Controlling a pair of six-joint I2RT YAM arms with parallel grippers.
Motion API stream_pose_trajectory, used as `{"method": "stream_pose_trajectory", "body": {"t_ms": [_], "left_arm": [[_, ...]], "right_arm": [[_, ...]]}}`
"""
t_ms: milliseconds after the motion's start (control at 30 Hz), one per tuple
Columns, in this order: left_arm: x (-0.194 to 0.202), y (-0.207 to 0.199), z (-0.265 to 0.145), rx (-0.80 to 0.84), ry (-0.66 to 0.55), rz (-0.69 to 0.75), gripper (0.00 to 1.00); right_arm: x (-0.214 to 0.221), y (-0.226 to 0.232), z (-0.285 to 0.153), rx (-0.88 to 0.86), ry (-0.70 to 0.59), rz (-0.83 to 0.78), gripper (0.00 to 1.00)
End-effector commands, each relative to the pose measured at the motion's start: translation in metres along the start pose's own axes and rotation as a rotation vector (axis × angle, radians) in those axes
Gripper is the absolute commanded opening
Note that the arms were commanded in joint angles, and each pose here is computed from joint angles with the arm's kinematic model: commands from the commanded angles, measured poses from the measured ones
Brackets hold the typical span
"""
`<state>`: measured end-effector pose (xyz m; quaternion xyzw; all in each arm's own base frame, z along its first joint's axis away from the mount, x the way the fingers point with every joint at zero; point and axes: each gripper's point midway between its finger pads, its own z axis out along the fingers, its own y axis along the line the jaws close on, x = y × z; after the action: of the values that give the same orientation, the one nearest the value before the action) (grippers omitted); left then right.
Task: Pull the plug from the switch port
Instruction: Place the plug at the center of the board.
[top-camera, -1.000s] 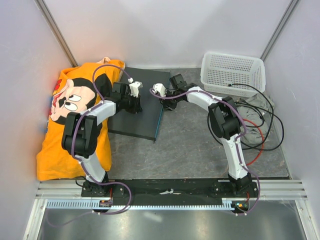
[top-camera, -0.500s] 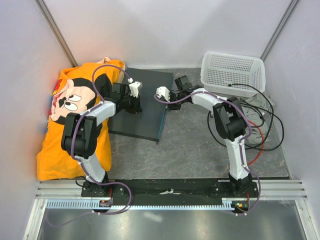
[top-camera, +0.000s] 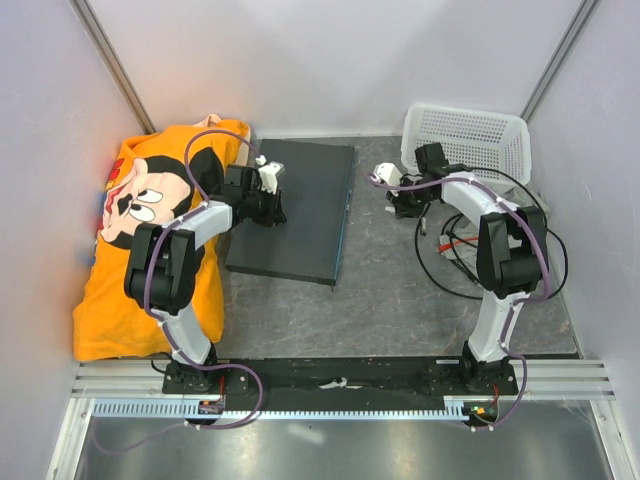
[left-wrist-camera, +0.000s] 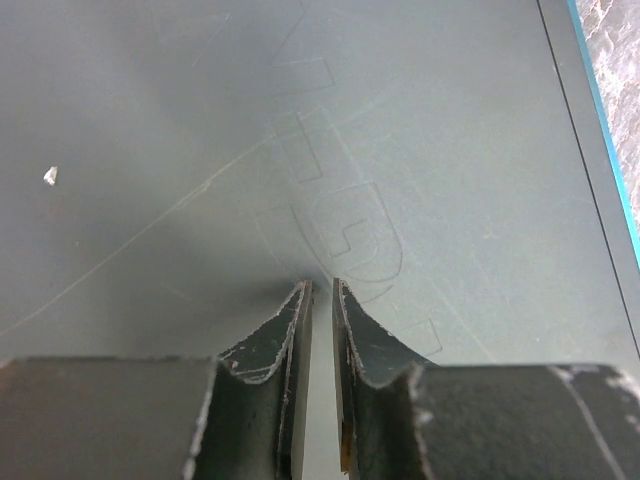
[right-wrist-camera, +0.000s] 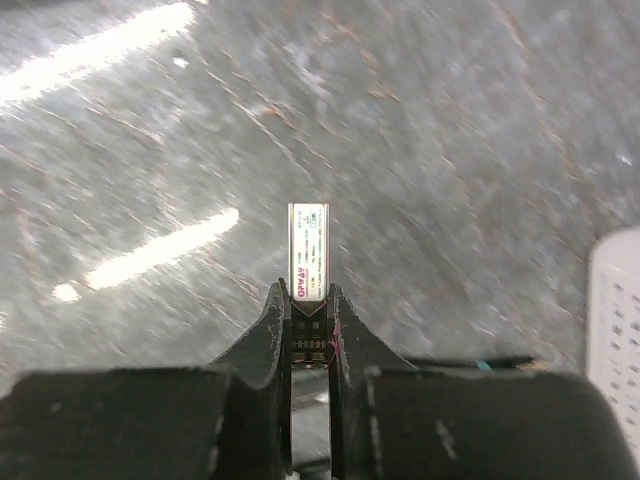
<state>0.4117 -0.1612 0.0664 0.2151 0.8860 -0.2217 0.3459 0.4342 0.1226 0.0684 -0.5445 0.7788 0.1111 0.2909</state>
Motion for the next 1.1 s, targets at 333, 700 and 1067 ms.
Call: {"method": "stream_pose_trajectory", "body": {"t_ms": [333,700,1067], "left_arm": [[-0.026,-0.002,0.008,0.030,-0.058,-0.039,0.21],[-0.030,-0.006,0.003,0.023,-0.063,-0.028,0.22],[-0.023,-0.008,-0.004,0.016,-0.045,-0.014,0.22]], "right_arm": [[0.030,0.014,-0.062,0.437,0.087,0.721,0.01],[0.071,-0.005,-0.036,0.492,0.141,0.922,0.02],[0.015,-0.009,-0.045,0.347,-0.044,0.880,0.81]]}}
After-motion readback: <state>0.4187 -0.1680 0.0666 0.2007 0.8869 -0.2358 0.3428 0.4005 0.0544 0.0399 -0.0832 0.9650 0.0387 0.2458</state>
